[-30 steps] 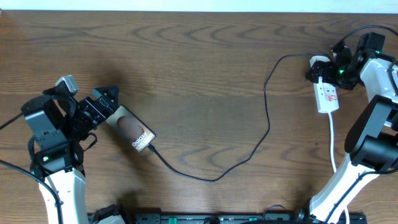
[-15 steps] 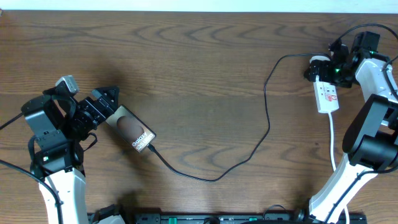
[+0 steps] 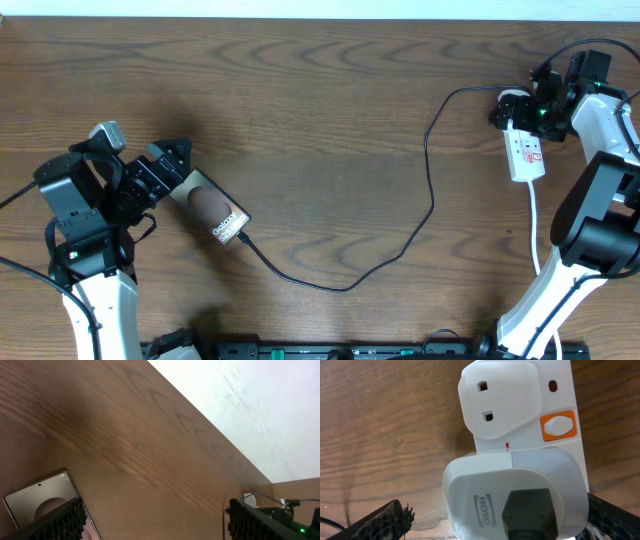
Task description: Plug charger to phone and switch on socket
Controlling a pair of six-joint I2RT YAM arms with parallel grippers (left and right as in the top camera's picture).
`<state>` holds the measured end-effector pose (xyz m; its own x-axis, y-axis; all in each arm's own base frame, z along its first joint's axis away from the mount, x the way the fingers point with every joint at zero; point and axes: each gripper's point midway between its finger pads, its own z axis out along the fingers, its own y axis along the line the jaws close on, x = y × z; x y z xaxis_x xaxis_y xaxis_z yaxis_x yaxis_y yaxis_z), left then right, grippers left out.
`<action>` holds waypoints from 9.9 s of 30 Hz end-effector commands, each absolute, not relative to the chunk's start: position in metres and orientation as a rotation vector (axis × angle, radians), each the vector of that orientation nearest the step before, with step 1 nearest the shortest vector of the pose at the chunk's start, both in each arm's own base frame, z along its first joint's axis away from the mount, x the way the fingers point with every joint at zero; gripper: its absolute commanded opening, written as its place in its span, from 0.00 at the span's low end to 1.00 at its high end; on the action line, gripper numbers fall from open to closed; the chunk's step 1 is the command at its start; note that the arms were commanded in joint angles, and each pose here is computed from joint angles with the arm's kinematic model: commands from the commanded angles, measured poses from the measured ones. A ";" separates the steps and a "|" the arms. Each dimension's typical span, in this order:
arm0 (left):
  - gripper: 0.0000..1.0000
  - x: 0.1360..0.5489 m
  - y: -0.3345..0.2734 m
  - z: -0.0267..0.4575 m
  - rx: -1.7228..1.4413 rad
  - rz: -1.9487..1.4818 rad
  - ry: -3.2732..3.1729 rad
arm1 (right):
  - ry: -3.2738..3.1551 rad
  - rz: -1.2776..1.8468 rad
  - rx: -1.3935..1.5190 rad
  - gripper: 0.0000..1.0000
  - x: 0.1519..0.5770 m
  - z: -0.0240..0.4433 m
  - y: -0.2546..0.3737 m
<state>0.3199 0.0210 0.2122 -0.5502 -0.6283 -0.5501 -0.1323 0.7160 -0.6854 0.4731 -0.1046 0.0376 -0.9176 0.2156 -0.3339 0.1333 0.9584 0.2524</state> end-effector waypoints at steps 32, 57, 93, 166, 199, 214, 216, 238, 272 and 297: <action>0.88 0.321 0.021 0.212 -0.556 -0.732 2.087 | 2.857 0.236 0.426 0.99 0.452 0.016 -0.095; 0.88 0.321 0.021 0.212 -0.557 -0.732 2.088 | 2.763 0.331 0.363 0.99 0.474 0.025 -0.086; 0.88 0.321 0.021 0.212 -0.557 -0.732 2.088 | 2.762 0.563 0.407 0.99 0.468 0.030 -0.058; 0.88 0.283 0.014 0.214 -0.527 -0.425 2.078 | 2.441 0.417 0.788 0.99 0.379 0.261 -0.082; 0.88 0.242 -0.026 0.142 0.123 -0.137 1.701 | 2.441 0.417 0.788 0.99 0.379 0.261 -0.082; 0.88 0.242 -0.026 0.142 0.117 -0.141 1.702 | 2.441 0.417 0.788 0.99 0.379 0.261 -0.082; 0.88 0.242 -0.026 0.142 0.117 -0.141 1.703 | 2.441 0.417 0.788 0.99 0.379 0.261 -0.082; 0.88 0.242 -0.026 0.142 0.117 -0.141 1.702 | 2.441 0.417 0.788 0.99 0.379 0.261 -0.082; 0.88 0.242 -0.026 0.142 0.117 -0.141 1.703 | 1.633 0.037 -0.228 0.99 0.315 0.306 0.034; 0.88 0.242 -0.026 0.142 0.117 -0.141 1.703 | 1.635 -0.025 -0.182 0.99 0.245 0.157 0.019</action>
